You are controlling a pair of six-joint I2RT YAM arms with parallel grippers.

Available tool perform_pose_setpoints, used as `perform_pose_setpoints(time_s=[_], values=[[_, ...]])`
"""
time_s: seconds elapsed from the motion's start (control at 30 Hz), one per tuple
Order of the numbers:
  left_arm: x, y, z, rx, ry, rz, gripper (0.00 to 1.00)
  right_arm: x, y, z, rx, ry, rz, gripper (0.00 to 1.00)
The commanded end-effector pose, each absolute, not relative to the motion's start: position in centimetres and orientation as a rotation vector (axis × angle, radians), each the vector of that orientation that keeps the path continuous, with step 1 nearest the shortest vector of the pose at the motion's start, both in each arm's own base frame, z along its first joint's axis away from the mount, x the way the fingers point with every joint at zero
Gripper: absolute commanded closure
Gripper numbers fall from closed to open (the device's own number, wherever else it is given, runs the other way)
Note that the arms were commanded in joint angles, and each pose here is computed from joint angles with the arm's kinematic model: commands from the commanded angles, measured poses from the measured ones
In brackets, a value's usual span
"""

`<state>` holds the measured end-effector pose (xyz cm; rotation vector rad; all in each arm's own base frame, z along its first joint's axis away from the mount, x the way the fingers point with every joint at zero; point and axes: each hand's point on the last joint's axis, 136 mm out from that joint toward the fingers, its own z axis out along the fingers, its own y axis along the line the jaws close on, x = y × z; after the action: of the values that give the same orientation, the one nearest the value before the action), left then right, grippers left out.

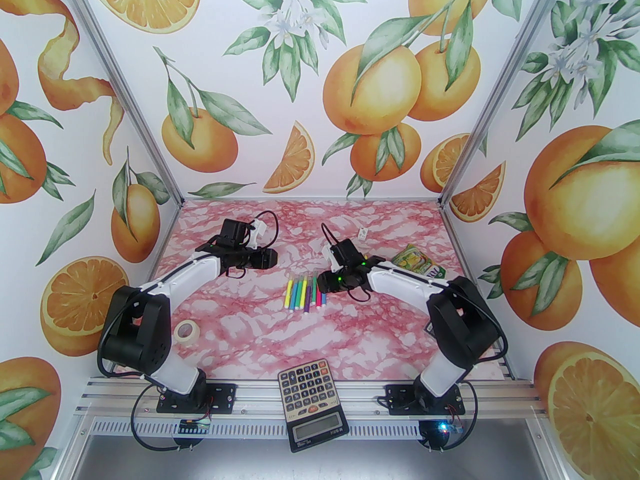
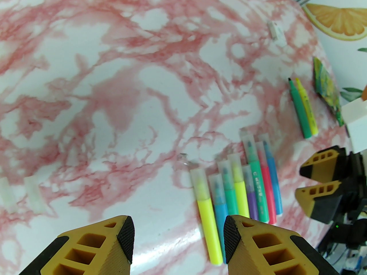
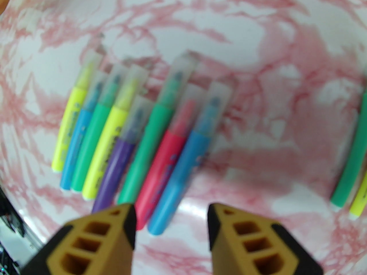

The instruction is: Open the pen caps

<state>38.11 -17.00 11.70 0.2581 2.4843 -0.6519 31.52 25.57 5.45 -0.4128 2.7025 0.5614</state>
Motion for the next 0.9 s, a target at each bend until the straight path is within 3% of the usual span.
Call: perform_pose_setpoints(time_s=[0.0, 0.87], values=[[38.6, -17.6, 14.1, 0.270, 2.389, -0.689, 0.44, 31.1, 26.3, 4.4, -0.397, 2.720, 0.588, 0.56], [38.5, -16.8, 14.9, 0.243, 2.373, -0.639, 0.44, 31.5, 24.3, 1.1, -0.369, 2.785, 0.305, 0.65]])
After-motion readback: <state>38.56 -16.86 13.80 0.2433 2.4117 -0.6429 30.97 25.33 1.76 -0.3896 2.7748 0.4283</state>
